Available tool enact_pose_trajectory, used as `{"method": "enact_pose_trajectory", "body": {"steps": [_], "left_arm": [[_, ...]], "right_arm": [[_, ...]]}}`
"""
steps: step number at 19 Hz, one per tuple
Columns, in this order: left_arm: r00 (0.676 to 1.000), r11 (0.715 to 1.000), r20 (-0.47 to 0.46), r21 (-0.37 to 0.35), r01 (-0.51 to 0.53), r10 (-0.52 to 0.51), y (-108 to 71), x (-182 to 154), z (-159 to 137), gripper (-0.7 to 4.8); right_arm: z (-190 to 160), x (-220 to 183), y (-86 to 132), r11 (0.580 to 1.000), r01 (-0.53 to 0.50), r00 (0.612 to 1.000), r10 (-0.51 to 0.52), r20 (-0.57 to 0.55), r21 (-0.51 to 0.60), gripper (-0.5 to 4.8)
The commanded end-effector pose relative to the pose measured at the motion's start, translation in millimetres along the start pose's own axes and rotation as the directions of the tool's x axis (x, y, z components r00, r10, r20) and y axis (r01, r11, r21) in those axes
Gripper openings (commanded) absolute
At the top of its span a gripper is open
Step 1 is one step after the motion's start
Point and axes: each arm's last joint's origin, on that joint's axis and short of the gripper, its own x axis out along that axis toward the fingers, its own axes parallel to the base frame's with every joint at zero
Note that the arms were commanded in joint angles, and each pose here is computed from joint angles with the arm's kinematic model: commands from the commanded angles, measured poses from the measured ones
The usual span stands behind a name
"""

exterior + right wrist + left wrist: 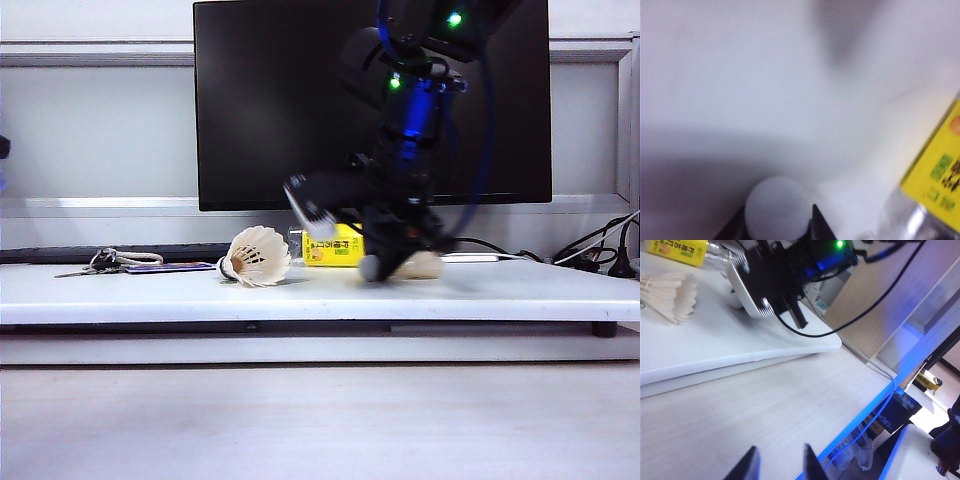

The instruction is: Stack the badminton balls on the table vertically.

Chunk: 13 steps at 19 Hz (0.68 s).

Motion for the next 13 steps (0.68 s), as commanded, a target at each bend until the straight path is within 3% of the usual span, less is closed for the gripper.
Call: {"method": "enact_pose_trajectory", "body": {"steps": [1, 6, 8, 9, 10, 11, 13], "left_arm": [[1.0, 1.0, -0.014, -0.009, 0.001, -0.001, 0.8, 0, -2, 1.22], [1.0, 1.0, -0.018, -0.013, 0.008, -0.008, 0.6, 0, -2, 1.22], [0.999, 1.0, -0.024, -0.013, 0.022, -0.022, 0.1, 0, -2, 1.22], [0.999, 0.999, -0.028, -0.015, 0.032, -0.032, -0.2, 0, -3, 1.22], [0.999, 0.999, -0.032, -0.015, 0.041, -0.042, -0.4, 0, -3, 1.22], [0.998, 0.998, -0.037, -0.022, 0.051, -0.052, -0.7, 0, -3, 1.22], [0.997, 0.998, -0.044, -0.024, 0.065, -0.066, -1.1, 0, -3, 1.22]], "right_arm": [[4, -15, -20, 0.982, 0.047, 0.993, -0.066, 0.1, 0.184, 1.48], [5, -32, -46, 0.892, 0.032, 0.957, -0.157, 0.244, 0.45, 1.48], [-1, -36, -53, 0.81, -0.044, 0.925, -0.188, 0.33, 0.584, 1.48], [-7, -37, -57, 0.743, -0.097, 0.903, -0.214, 0.372, 0.663, 1.47], [-11, -37, -59, 0.705, -0.126, 0.891, -0.23, 0.392, 0.698, 1.43], [-21, -37, -64, 0.629, -0.185, 0.865, -0.261, 0.429, 0.755, 1.43], [-33, -39, -70, 0.548, -0.258, 0.822, -0.308, 0.479, 0.796, 1.43]]}}
